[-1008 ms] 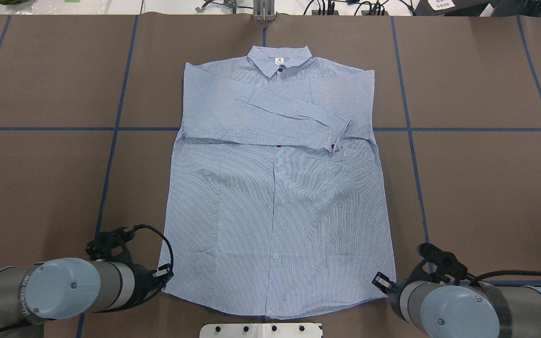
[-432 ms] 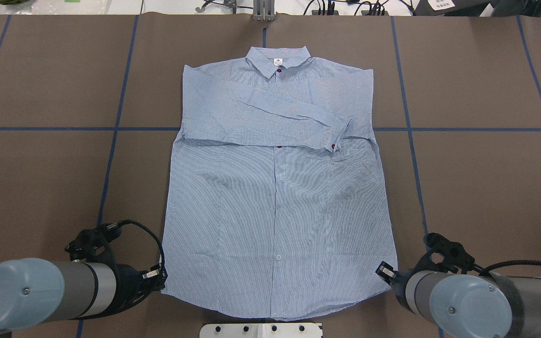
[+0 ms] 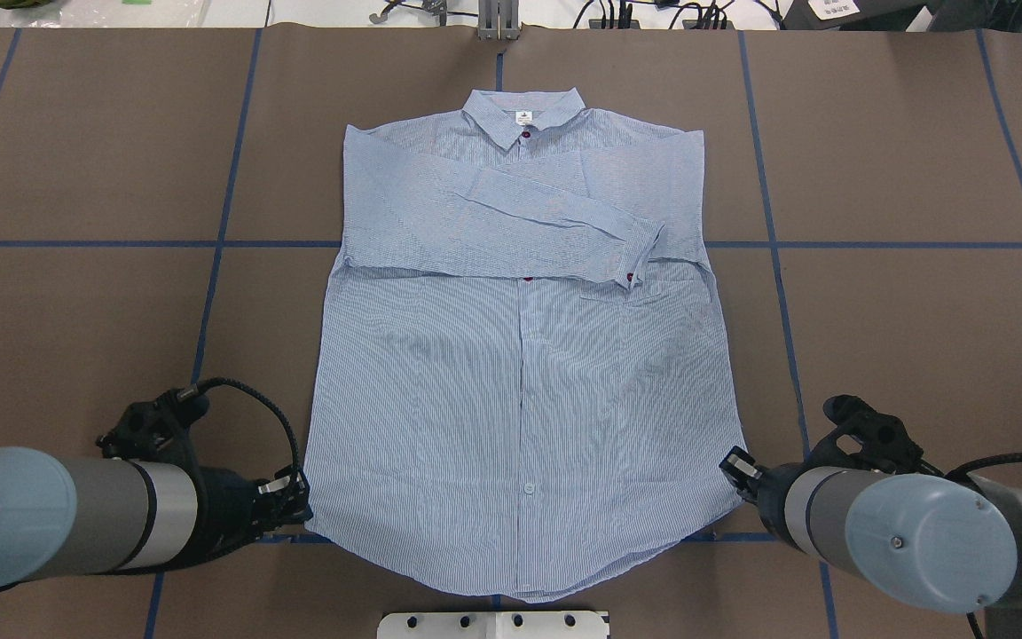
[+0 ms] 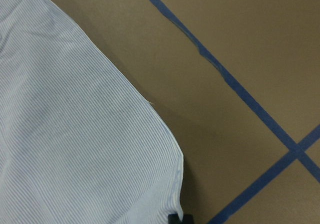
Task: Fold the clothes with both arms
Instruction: 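Lift the hem with both grippers and fold it toward the collar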
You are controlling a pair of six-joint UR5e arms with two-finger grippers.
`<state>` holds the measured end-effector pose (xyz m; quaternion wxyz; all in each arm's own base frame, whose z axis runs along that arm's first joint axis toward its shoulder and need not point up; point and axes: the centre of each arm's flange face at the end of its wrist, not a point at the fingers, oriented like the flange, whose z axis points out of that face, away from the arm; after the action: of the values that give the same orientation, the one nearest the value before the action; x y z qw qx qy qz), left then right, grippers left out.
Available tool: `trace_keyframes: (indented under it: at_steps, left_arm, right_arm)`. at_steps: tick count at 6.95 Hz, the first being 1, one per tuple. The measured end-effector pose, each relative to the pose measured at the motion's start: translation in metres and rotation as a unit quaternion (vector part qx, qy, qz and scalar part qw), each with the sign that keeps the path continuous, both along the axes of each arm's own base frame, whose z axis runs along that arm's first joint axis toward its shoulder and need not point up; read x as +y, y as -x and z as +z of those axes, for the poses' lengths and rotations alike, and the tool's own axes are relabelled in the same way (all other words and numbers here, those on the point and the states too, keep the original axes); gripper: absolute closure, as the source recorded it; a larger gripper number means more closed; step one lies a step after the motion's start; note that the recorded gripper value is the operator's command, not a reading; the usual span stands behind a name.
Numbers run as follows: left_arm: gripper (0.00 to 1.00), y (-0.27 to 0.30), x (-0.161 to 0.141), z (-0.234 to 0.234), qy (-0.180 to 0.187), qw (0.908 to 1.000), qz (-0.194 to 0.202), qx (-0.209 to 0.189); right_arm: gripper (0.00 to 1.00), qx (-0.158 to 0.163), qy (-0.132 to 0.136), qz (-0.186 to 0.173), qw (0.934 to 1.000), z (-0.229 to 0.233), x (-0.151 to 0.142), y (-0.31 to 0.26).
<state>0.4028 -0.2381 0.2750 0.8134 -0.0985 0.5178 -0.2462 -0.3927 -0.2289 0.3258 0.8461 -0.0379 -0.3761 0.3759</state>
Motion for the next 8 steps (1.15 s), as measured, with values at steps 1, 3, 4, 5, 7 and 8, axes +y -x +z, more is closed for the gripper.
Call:
trace_keyframes:
  at_steps: [1, 3, 4, 5, 7, 8]
  left_arm:
    - [1.00, 0.013, -0.025, -0.007, 0.007, 0.9997, -0.021, 0.009]
    - [1.00, 0.035, -0.069, -0.017, 0.021, 0.9971, -0.072, 0.015]
    - [1.00, 0.043, -0.085, -0.017, 0.034, 0.9952, -0.091, 0.013]
    - [1.00, 0.052, -0.101, -0.020, 0.043, 0.9935, -0.104, 0.015]
    - [1.00, 0.061, -0.126, -0.032, 0.047, 0.9910, -0.123, 0.024]
    - [1.00, 0.053, -0.145, -0.035, 0.048, 0.9897, -0.133, 0.022]
  right_arm:
    - [1.00, -0.010, -0.005, 0.024, 0.9997, -0.010, -0.018, -0.009]
    - [1.00, -0.021, -0.042, 0.079, 0.9958, -0.027, -0.043, -0.024]
    - [1.00, -0.024, -0.065, 0.103, 0.9922, -0.035, -0.048, -0.030]
    - [1.00, -0.028, -0.087, 0.127, 0.9877, -0.045, -0.052, -0.036]
    - [1.00, -0.040, -0.120, 0.162, 0.9786, -0.064, -0.062, -0.040]
    - [1.00, -0.036, -0.131, 0.177, 0.9748, -0.066, -0.071, -0.036]
